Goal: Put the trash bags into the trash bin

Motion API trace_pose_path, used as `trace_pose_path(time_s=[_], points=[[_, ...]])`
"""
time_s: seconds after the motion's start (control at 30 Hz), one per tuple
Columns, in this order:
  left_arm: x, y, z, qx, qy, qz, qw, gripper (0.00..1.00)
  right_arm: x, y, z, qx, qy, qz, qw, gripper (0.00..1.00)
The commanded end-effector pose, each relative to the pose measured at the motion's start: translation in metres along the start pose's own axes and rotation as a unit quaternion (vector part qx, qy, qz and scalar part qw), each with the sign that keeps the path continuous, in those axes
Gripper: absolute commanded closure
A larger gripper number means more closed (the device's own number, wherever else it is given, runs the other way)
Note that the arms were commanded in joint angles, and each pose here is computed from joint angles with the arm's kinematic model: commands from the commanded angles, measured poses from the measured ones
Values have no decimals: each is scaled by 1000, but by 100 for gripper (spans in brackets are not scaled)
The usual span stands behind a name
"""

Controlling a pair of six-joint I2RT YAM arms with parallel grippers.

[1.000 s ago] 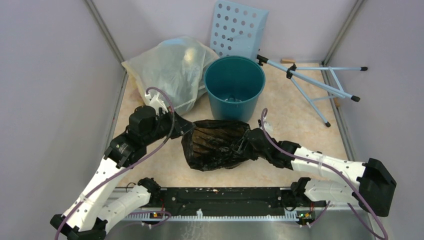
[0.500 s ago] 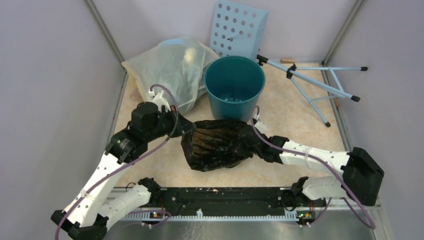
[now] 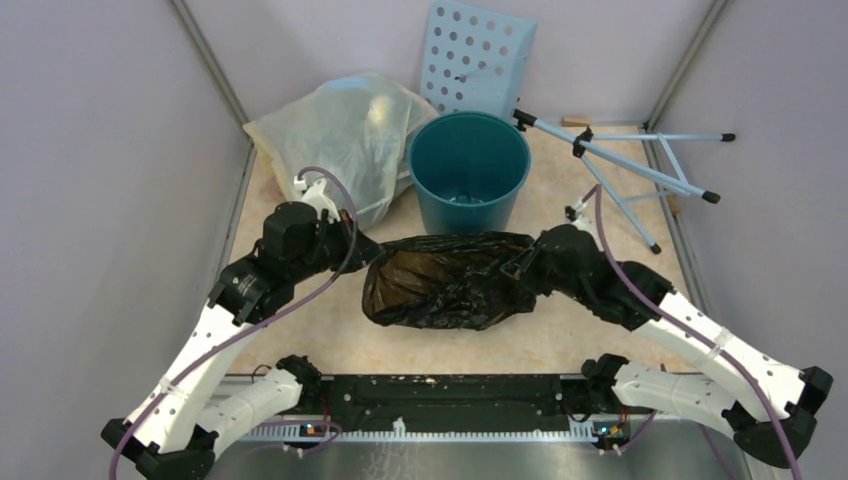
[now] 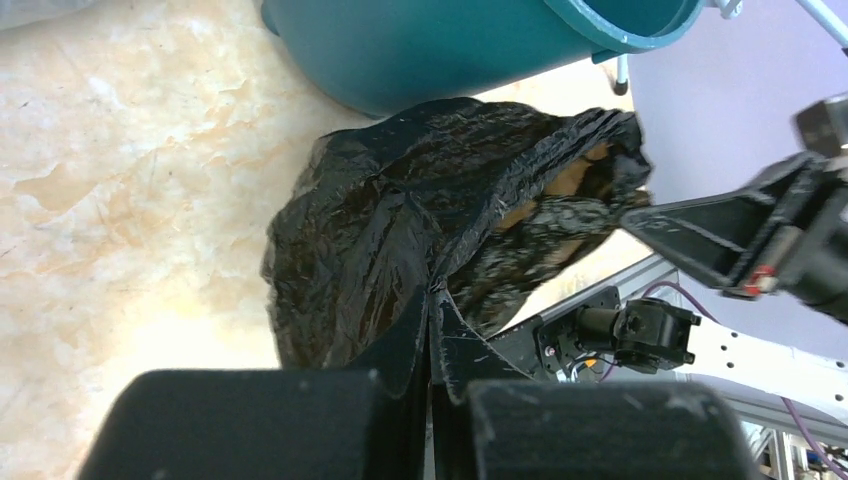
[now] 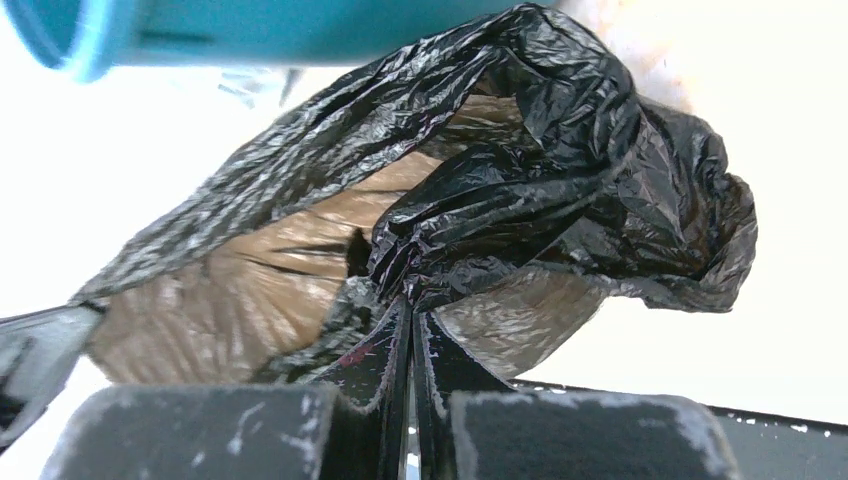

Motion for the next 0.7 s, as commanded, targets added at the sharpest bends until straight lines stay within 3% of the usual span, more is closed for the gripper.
trace_pose_path(time_s=[0.0, 0.1, 0.2, 0.33, 0.5, 0.67], points=[[4, -3, -11, -14, -23, -14, 1000, 100, 39, 8, -28, 24, -20, 33, 999, 100], [5, 5, -11, -9, -29, -54, 998, 100, 53, -16, -25, 35, 36, 158, 986, 100], [11, 13, -16, -22, -57, -90, 994, 100, 64, -33, -14, 47, 82, 203, 975, 100], [18, 19, -23, -45, -80, -128, 988, 100, 81, -63, -6, 45, 88, 237, 966, 100], [18, 24, -25, -47, -75, -166, 982, 100, 88, -79, 4, 52, 112, 229, 966, 100], [28, 20, -32, -54, -100, -164, 980, 100, 95, -56, -9, 62, 92, 167, 980, 100]])
Point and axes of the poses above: each gripper's point midway between its finger pads, its own x axis back along the fingers, its own y axis along the line the jaws close on, z = x × y, the point moved 8 cm from there along x, back along the fingers, and after that the axes turned 3 degrees about x, right-handed, at the moved point
